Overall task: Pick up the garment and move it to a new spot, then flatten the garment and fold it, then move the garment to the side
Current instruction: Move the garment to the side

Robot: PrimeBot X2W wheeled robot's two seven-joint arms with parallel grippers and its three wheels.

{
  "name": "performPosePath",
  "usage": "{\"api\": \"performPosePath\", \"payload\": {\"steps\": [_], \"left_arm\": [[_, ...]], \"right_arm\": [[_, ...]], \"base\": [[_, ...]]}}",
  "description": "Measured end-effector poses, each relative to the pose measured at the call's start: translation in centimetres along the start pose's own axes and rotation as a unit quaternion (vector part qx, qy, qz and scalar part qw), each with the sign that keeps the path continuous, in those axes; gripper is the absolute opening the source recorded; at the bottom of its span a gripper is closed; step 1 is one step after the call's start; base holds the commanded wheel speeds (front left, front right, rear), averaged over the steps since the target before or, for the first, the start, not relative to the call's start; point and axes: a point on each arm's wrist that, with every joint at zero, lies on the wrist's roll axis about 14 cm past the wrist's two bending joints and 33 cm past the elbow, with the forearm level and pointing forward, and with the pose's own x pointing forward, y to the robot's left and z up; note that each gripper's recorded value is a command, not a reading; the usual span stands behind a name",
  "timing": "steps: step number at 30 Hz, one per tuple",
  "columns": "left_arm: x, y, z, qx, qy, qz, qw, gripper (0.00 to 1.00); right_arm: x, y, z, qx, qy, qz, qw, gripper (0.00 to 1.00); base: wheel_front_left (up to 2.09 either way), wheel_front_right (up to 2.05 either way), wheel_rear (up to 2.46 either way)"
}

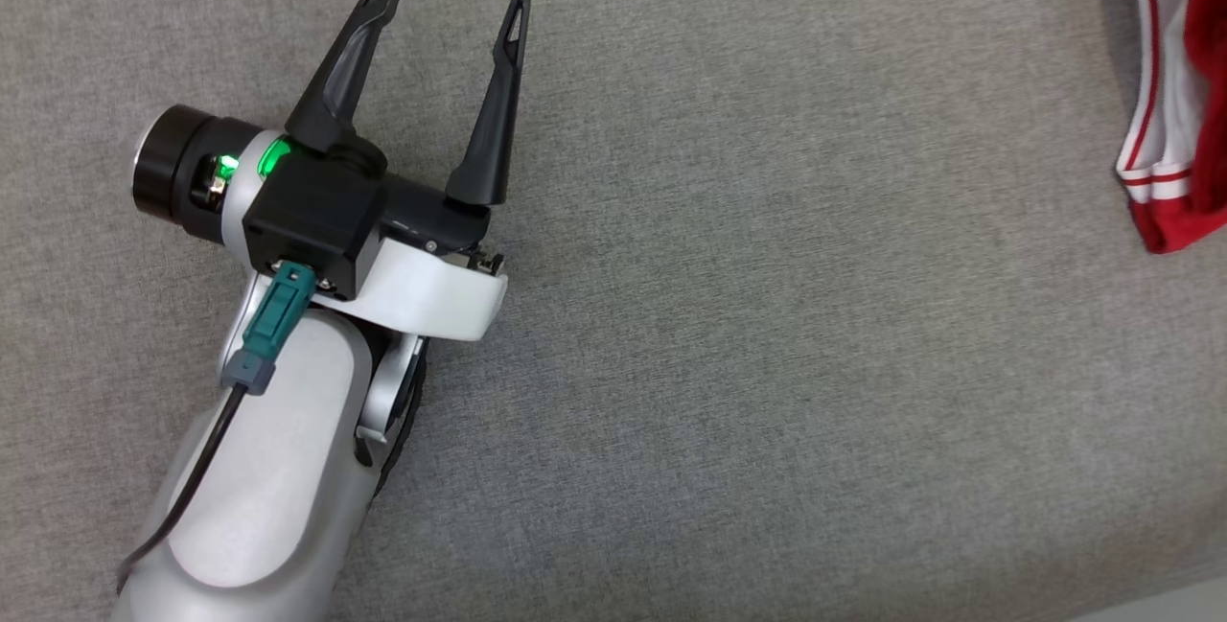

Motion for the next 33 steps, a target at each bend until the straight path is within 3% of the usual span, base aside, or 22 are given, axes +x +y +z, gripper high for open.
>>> {"api": "performPosePath", "payload": {"steps": [8,15,22,33], "left_arm": [[-1.4,-0.6,1.3,0.000,0.004,0.005,1.000,1.00],[-3.3,-1.4,2.9,-0.004,0.006,0.011,1.000,1.00],[-5.4,-0.9,4.9,-0.011,-0.004,0.039,0.999,1.00],[-12.5,4.1,5.3,-0.016,0.012,0.156,0.988,1.00]], "right_arm": [[-4.2,0.1,-1.0,0.051,-0.016,0.005,0.999,1.00],[-8.4,2.3,1.3,0.079,-0.083,0.039,0.993,1.00],[-12.6,7.4,1.5,0.100,-0.127,0.093,0.982,1.00],[-15.9,18.0,3.1,0.074,-0.152,0.230,0.958,1.00]], "base": [[0.00,0.00,0.00],[0.00,0.00,0.00],[0.00,0.00,0.00],[0.00,0.00,0.00]]}}
